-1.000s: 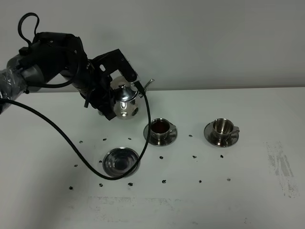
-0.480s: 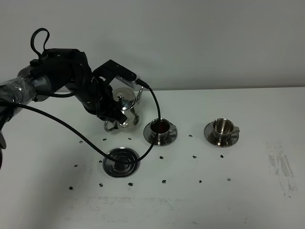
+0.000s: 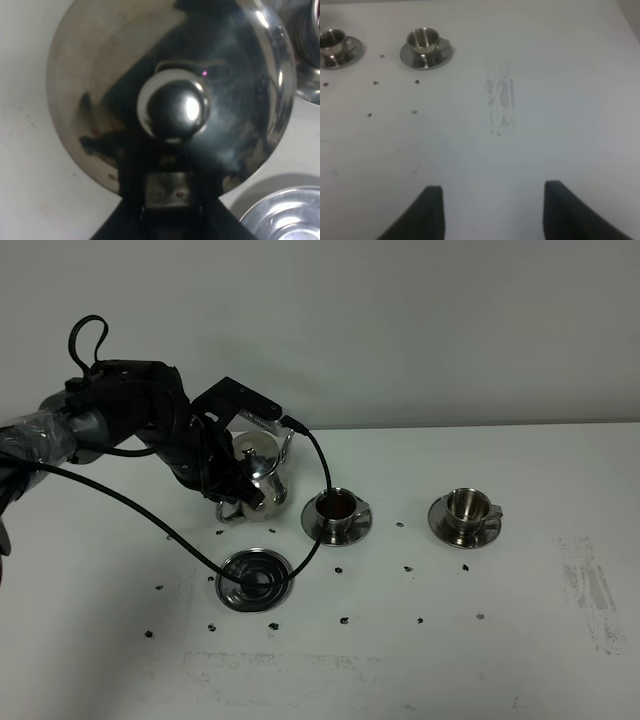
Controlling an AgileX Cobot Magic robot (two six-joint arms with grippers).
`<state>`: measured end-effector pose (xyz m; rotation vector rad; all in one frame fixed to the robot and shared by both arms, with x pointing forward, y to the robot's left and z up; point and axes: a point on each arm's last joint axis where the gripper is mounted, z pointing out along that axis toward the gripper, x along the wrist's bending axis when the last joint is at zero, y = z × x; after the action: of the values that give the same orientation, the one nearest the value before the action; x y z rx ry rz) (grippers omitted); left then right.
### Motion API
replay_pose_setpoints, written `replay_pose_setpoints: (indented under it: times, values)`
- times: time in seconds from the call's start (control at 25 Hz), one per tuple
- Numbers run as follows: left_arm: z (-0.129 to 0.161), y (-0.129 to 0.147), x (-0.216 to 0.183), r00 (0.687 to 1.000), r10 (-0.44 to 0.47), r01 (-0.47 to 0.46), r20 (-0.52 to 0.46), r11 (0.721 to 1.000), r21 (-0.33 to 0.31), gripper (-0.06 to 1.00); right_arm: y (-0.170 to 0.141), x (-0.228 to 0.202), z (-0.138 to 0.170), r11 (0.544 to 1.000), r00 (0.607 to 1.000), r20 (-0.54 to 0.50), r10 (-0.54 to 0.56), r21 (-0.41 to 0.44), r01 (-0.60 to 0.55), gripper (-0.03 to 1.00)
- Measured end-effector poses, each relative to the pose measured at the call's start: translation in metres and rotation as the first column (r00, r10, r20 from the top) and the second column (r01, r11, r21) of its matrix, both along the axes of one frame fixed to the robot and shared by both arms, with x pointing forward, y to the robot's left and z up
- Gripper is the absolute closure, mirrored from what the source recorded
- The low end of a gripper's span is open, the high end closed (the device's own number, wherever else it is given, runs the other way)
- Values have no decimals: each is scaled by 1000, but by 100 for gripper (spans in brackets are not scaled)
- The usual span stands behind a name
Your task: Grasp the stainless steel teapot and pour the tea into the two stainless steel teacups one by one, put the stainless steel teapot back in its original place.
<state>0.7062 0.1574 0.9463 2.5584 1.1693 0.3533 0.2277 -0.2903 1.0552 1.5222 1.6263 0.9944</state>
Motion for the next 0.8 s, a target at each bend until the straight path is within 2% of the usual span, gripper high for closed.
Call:
replay_pose_setpoints:
  times: [0.24, 0.52, 0.64, 0.8]
  values:
    - [42, -13, -11, 992, -127, 124, 29, 989, 76, 72, 0, 0, 0, 1000, 1000, 0, 0, 0, 0, 54]
    - [86, -43, -5, 947, -289, 273, 137, 954, 123, 72, 0, 0, 0, 1000, 1000, 0, 0, 0, 0, 54]
    - [88, -61, 1, 929, -328, 310, 169, 942, 126, 72, 0, 0, 0, 1000, 1000, 0, 0, 0, 0, 54]
    - [75, -89, 9, 906, -382, 363, 182, 923, 128, 72, 0, 0, 0, 1000, 1000, 0, 0, 0, 0, 54]
